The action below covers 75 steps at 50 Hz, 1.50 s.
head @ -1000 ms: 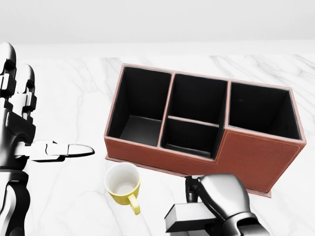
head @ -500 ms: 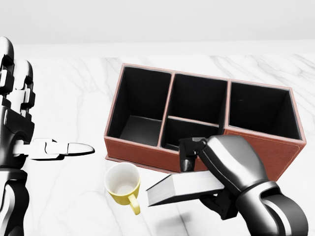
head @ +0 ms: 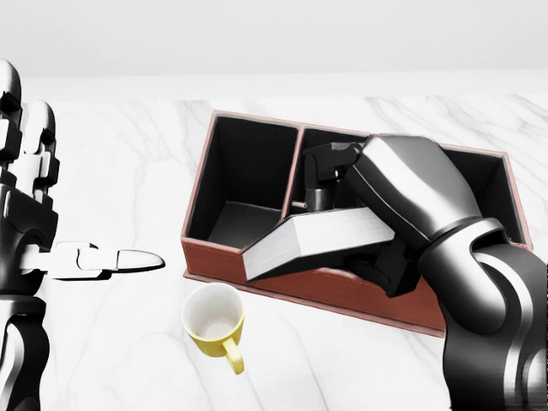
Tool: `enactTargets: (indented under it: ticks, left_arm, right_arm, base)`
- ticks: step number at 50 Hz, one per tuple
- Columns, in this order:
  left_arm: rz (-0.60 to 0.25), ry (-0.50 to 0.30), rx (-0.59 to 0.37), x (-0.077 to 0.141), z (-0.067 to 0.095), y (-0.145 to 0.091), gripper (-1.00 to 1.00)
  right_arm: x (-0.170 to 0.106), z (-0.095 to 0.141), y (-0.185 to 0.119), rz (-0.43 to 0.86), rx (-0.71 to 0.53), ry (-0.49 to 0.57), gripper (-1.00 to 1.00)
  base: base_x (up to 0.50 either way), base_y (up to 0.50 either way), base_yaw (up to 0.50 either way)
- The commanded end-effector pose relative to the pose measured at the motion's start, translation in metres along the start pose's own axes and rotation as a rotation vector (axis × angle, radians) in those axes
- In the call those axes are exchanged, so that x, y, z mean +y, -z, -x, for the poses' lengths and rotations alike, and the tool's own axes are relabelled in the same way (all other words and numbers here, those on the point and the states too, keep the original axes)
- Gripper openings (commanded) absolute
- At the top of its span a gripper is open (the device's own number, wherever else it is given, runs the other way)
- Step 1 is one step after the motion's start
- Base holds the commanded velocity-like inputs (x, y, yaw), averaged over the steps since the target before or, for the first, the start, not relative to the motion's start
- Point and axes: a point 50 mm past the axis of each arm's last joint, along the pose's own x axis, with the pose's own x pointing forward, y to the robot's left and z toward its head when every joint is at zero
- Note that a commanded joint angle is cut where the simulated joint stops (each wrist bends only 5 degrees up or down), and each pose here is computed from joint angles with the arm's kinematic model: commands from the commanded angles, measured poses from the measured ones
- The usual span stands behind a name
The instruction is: Pick up the book and place it in the caddy.
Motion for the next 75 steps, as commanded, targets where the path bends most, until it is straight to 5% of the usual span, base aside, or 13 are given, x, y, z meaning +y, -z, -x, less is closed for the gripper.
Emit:
enactTargets:
  ticks: [1, 26, 55, 75]
  left_arm:
    - [-0.001, 0.004, -0.007, -0.001, -0.001, -0.001, 1.0]
    - [-0.003, 0.0, 0.004, 0.0, 0.0, 0.001, 1.0]
    - [0.013, 0.0, 0.055, 0.002, 0.001, 0.013, 1.0]
    - [0.007, -0.012, 0.027, 0.007, 0.001, 0.006, 1.0]
  right_arm:
    - [-0.027, -0.023, -0.008, 0.032, -0.051, 0.077, -1.0]
    - [-0.05, -0.079, 0.033, 0.143, 0.118, 0.096, -1.0]
    - [-0.017, -0.132, 0.055, 0.115, 0.259, -0.009, -1.0]
    - [-0.002, -0.145, 0.065, 0.129, 0.367, -0.072, -1.0]
  base:
    - [0.0, 0.0, 0.0]
    - [0.0, 0.0, 0.0]
    - [0.0, 0.0, 0.0]
    - [0.0, 0.0, 0.0]
